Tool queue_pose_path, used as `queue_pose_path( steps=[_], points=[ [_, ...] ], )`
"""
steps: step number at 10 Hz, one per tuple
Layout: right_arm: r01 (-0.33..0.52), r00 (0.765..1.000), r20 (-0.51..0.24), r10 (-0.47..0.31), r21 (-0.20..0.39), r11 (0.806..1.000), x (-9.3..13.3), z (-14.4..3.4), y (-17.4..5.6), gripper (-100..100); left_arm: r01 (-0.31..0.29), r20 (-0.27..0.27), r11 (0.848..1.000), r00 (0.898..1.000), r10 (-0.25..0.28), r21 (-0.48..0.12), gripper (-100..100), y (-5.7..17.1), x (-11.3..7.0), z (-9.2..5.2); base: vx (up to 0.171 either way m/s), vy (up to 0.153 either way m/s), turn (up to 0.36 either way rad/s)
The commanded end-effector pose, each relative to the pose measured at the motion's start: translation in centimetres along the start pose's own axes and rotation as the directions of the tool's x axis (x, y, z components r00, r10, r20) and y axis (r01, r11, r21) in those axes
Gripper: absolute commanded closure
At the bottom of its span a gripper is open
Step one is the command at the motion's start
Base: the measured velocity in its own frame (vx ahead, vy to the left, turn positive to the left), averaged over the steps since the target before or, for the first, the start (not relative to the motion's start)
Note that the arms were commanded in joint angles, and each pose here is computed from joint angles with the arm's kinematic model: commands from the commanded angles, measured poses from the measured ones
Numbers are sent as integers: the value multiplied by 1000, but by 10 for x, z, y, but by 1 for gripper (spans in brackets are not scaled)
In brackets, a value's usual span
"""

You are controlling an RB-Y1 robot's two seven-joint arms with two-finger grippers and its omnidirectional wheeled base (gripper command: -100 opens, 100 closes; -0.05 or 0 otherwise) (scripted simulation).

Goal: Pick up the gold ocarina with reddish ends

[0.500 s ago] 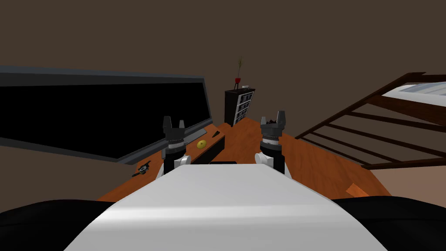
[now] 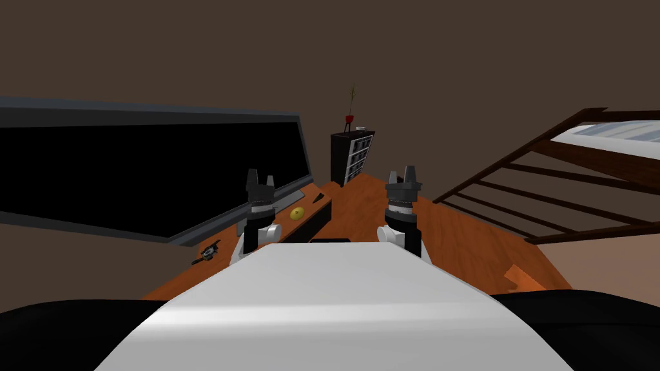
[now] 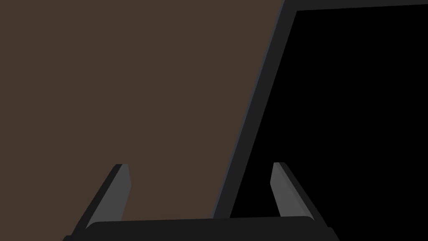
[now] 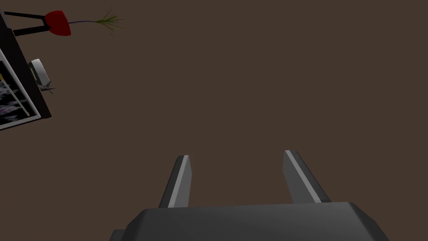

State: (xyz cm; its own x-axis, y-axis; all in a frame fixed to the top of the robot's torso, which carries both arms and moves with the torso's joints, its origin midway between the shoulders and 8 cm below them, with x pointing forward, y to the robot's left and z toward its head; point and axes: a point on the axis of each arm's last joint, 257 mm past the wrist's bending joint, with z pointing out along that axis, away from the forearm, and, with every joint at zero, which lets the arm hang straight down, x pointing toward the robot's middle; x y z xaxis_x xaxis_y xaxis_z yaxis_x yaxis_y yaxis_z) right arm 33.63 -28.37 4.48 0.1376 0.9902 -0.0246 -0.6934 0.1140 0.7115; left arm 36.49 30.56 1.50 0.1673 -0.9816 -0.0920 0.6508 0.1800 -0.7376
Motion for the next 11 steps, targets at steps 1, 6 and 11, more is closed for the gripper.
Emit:
queue_pose_path(
  steps=[1,6,11],
  points=[
    [0,1000,0,0,0,1000,0,0,0,0,19,10,999,1000,-19,-30,-100,14,-4,9,-6,-14,-57],
    [0,1000,0,0,0,1000,0,0,0,0,87,59,988,995,-80,-129,-100,60,-19,28,-1,-21,-54],
    [0,1000,0,0,0,1000,0,0,0,0,160,114,954,984,-135,-253,-100,114,-32,35,7,-28,-51]
  ],
)
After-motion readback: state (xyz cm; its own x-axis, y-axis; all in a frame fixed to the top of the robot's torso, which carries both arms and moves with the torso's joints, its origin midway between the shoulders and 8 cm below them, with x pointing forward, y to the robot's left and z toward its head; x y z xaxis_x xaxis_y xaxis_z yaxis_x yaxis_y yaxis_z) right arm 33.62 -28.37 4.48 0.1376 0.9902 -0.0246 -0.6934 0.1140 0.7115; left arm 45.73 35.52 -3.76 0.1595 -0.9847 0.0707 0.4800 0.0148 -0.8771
